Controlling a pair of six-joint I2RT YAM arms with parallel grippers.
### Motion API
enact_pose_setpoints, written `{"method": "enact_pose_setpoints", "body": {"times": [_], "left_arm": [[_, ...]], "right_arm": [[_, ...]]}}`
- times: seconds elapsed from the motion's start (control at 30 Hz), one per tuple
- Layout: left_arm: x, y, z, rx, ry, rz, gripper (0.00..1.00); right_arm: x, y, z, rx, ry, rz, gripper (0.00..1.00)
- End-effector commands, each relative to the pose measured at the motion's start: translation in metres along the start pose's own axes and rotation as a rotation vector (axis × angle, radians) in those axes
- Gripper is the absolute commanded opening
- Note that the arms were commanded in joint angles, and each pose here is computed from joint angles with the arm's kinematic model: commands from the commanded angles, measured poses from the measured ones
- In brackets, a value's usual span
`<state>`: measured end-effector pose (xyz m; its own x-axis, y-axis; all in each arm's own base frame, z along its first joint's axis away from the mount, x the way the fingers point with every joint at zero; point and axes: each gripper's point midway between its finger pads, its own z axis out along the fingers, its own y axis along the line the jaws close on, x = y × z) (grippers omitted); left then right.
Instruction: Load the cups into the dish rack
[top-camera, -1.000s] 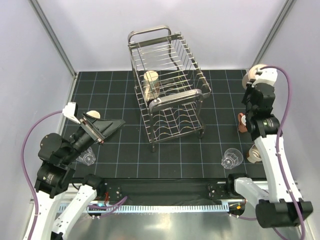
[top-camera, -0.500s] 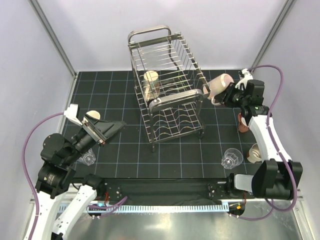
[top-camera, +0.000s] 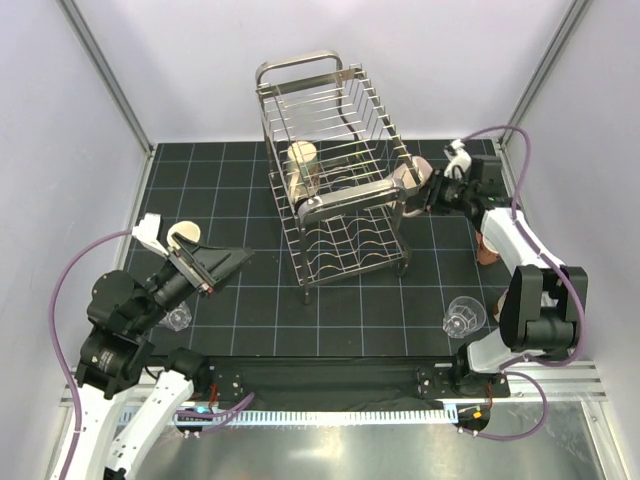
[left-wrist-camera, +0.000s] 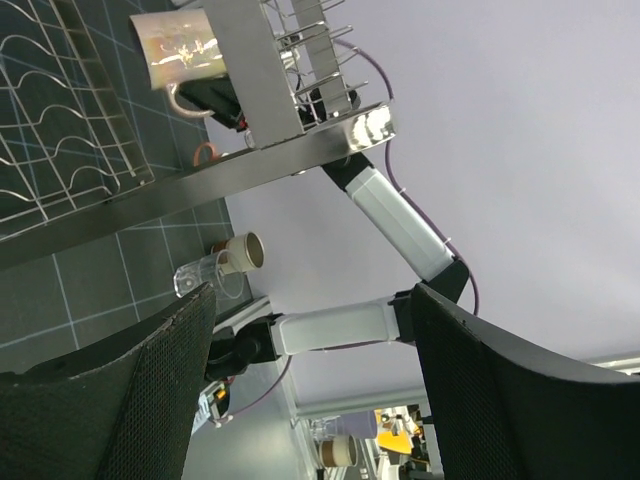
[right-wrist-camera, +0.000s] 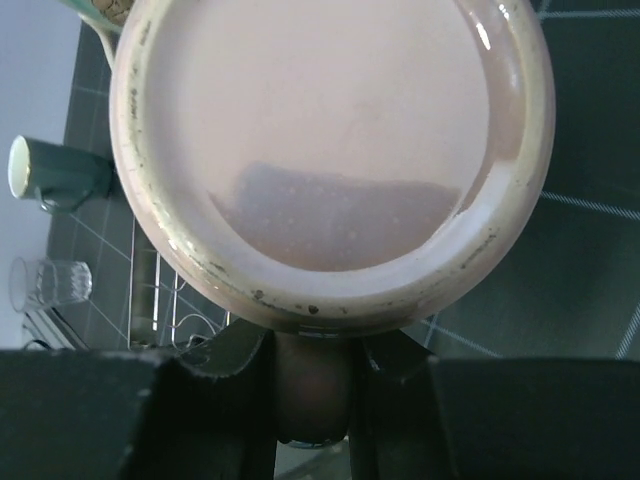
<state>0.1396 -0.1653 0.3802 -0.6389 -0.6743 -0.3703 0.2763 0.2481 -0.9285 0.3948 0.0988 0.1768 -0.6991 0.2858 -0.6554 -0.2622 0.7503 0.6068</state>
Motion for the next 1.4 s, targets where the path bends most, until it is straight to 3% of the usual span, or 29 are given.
{"method": "enact_pose_setpoints", "body": {"times": [0.0,0.23,0.73,0.93,0.97,1.07,1.37], "left_arm": [[0.002,0.005,-0.002,-0.005,-0.002,0.007,0.77],[0.004,0.010,0.000,-0.016,0.004,0.003,0.77],[0.006,0.024,-0.001,-0.059,0.001,-0.002,0.79],[0.006,0.025,-0.001,-0.064,0.000,-0.002,0.79],[0.006,0.026,-0.001,-0.066,0.001,-0.003,0.79],[0.006,0.028,0.000,-0.071,-0.001,-0.005,0.79],[0.004,0.044,-0.003,-0.143,-0.022,-0.003,0.79]], "right_arm": [[-0.039,0.060,0.012,-0.115,-0.062,-0.299,0.04],[-0.020,0.054,0.057,-0.015,0.054,-0.371,0.04],[0.023,0.026,0.092,0.202,0.162,-0.508,0.05],[0.028,0.027,0.090,0.195,0.162,-0.500,0.23],[0.026,0.030,0.088,0.193,0.153,-0.505,0.31],[0.025,0.035,0.084,0.176,0.142,-0.502,0.44],[0.021,0.057,0.074,0.101,0.104,-0.452,0.59]]}}
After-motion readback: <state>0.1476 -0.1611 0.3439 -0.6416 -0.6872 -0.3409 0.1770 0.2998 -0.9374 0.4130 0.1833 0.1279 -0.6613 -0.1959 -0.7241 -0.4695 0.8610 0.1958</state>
